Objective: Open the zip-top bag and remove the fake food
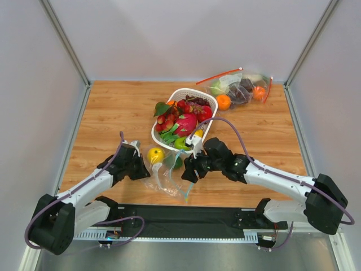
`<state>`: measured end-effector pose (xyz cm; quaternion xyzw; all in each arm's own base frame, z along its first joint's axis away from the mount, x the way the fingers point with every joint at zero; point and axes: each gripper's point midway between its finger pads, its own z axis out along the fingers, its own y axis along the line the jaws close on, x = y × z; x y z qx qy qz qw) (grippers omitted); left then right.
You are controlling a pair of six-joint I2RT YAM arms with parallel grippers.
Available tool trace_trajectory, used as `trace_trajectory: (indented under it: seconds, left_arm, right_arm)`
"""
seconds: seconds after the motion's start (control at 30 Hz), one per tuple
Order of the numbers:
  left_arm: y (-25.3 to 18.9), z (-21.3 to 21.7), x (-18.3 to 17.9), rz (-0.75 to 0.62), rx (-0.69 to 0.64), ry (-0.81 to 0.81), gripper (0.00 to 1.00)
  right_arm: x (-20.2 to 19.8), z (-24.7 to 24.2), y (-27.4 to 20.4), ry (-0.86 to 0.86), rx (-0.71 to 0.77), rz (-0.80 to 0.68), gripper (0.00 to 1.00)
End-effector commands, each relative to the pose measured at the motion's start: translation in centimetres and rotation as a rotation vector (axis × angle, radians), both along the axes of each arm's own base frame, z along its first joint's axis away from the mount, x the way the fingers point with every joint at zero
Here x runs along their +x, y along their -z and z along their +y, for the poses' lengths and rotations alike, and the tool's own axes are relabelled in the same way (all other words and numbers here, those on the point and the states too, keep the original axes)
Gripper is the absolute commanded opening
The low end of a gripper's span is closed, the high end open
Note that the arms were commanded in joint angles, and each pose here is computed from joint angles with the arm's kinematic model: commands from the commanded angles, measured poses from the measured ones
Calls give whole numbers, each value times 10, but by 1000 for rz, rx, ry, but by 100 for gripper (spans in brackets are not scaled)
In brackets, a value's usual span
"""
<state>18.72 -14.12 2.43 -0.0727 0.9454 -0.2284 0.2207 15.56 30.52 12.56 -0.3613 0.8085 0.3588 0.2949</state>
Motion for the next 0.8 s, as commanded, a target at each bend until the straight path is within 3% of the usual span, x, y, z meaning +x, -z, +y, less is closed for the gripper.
trace_trajectory:
  seconds: [0.0, 0.3, 0.77]
  left_arm:
    - [-11, -12, 8, -34, -40, 76, 0]
    - [-17, -25, -2, -25, -106, 166, 0]
    - [-20, -55, -44, 68, -228, 315, 0]
  right_arm:
    - [29, 21, -8, 41, 95, -132, 62]
    - [54, 40, 4, 119, 142, -200, 67]
    - [70, 50, 23, 219, 197, -218, 77]
